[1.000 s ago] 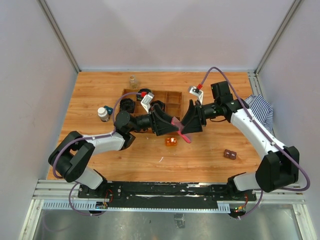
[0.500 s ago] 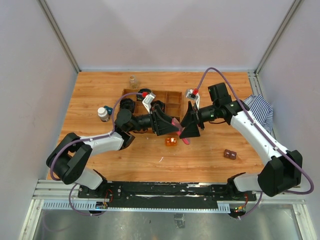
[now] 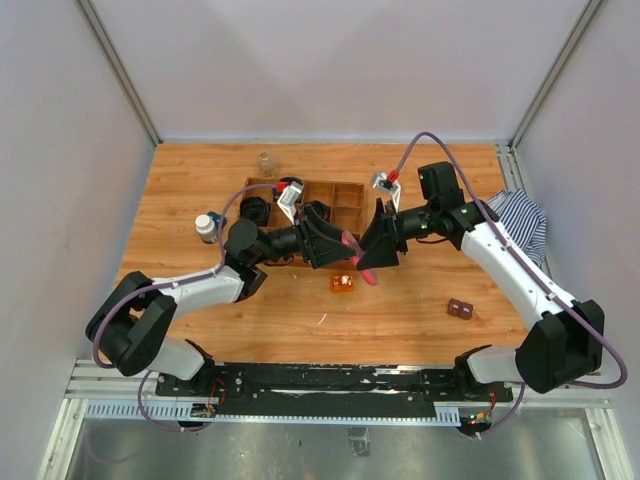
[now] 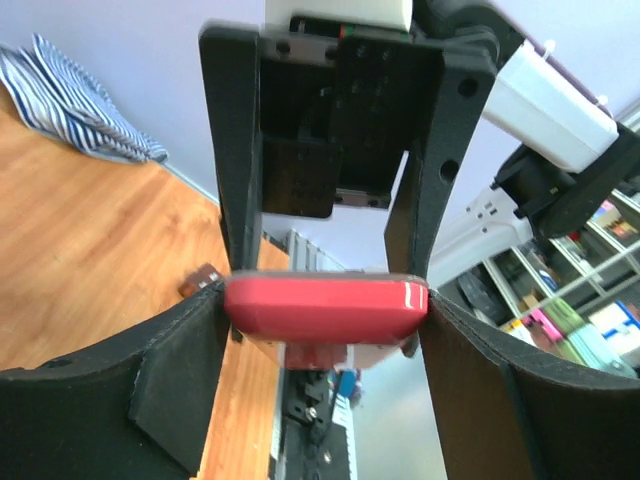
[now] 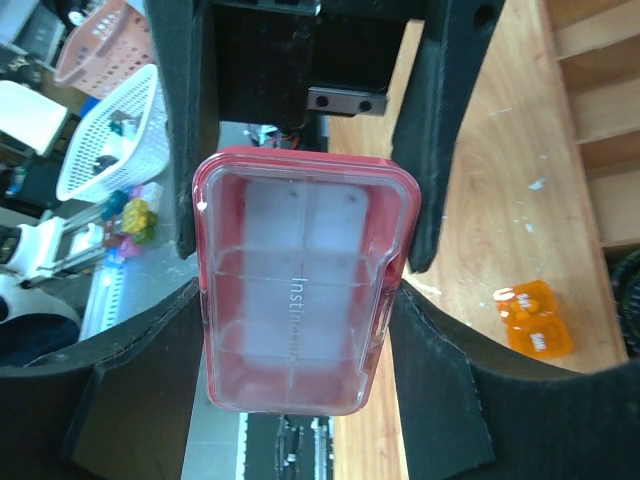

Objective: Sort the pills into containers
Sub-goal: Open the pill container at the center of the board.

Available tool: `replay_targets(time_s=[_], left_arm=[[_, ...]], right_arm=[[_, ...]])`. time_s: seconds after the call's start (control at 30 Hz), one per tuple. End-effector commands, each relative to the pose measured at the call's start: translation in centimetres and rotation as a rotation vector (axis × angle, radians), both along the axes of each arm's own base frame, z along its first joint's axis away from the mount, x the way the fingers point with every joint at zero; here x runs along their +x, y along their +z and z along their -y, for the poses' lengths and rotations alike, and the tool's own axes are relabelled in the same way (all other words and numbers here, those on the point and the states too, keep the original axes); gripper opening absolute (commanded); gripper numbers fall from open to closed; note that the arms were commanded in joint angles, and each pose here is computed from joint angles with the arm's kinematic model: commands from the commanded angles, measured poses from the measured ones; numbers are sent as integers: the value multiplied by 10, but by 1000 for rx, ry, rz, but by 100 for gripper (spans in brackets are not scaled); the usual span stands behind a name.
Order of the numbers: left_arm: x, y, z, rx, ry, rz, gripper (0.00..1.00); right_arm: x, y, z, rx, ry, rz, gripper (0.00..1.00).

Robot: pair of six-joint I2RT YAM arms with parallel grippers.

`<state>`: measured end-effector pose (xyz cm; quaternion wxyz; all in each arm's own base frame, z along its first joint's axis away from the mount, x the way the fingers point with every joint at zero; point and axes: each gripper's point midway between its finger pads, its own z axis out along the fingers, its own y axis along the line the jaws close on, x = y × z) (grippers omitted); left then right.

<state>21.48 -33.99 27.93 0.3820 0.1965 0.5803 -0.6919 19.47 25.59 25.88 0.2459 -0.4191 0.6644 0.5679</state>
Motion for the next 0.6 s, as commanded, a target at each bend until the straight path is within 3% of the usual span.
replay_targets(time_s=[0.0,0.13,0.3,0.37,0.5,0.57], left_arm=[[5,39,-15,-119,110,134,83],[2,42,-28,-132,182,202,95],[-9,40,-42,-104,247,364,99],[-18,33,-44,-64,300,505,99],[-36,12,-28,112,448,938,99],[-28,9,-22,172,499,1039,99]], right_arm=[[-16,14,3,75,54,-95,10],[-14,18,5,99,48,-101,8],[-10,22,10,115,30,-121,8],[-5,25,15,129,12,-144,8],[6,26,20,145,-30,-224,8],[10,25,19,146,-49,-250,8]])
